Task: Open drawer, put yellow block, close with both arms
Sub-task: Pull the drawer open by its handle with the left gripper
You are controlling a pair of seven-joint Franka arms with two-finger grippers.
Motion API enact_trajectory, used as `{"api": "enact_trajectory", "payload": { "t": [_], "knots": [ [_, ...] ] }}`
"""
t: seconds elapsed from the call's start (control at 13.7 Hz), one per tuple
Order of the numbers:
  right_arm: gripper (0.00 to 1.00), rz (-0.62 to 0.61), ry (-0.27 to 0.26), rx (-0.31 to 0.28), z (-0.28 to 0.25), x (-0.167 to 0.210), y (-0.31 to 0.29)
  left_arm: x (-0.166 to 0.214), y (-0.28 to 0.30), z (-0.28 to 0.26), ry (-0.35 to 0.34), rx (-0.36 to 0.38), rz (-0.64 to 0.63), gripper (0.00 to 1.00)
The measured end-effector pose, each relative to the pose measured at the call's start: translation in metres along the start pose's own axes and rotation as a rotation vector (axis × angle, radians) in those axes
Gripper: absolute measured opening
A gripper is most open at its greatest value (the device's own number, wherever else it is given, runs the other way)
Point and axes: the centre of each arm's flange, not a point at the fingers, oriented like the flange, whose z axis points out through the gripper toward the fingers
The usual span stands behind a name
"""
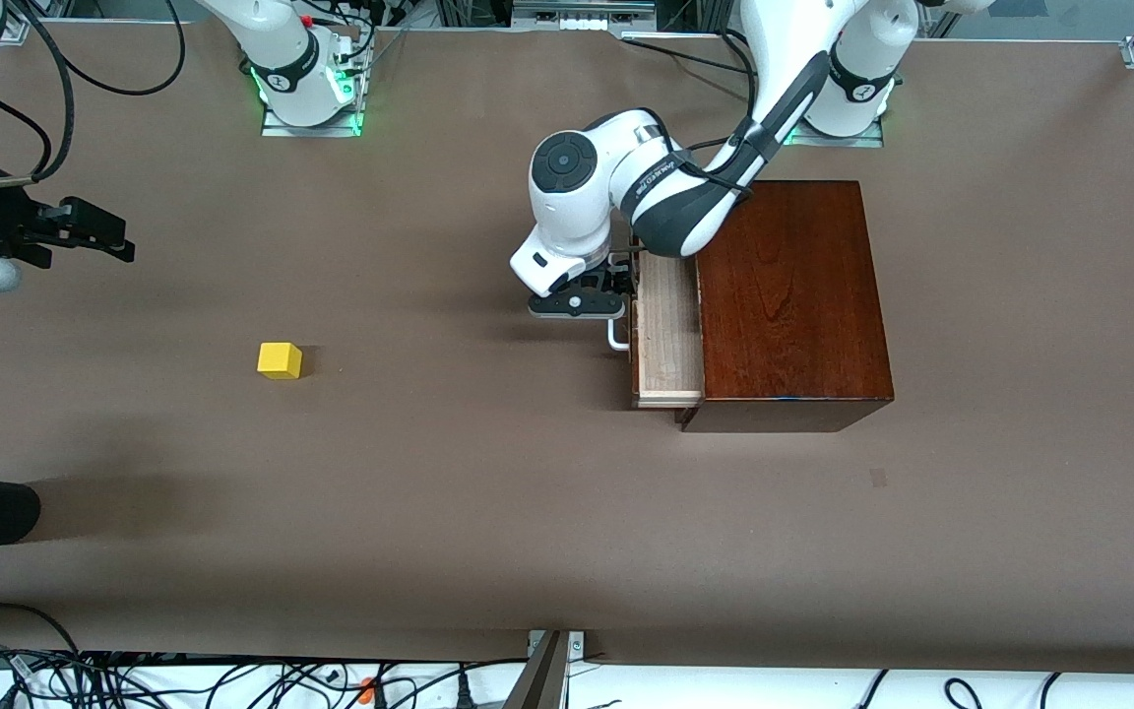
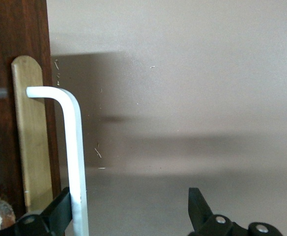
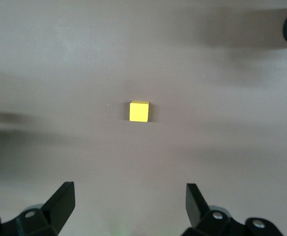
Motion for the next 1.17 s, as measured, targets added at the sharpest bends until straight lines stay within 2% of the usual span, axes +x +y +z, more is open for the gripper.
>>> {"api": "enact_trajectory", "payload": {
  "t": [0.29, 0.66, 0.73, 0.95, 1.17],
  "knots": [
    [1.00, -0.006, -0.010, 0.000, 0.005, 0.003, -0.003, 0.001, 0.002, -0.005, -0.004, -0.016, -0.009, 1.00],
    [1.00, -0.018, -0.104, -0.008, 0.068, 0.035, -0.012, -0.001, 0.011, -0.017, 0.006, -0.040, -0.006, 1.00],
    [1.00, -0.021, -0.109, -0.011, 0.084, 0.044, -0.013, -0.001, 0.011, -0.020, 0.003, -0.034, -0.006, 1.00],
    [1.00, -0.034, -0.092, -0.016, 0.121, 0.050, -0.022, 0.001, 0.000, -0.040, -0.038, 0.039, -0.017, 1.00],
    [1.00, -0.039, -0.051, -0.015, 0.166, 0.036, -0.025, 0.011, -0.023, -0.086, -0.078, 0.111, 0.007, 1.00]
  ]
}}
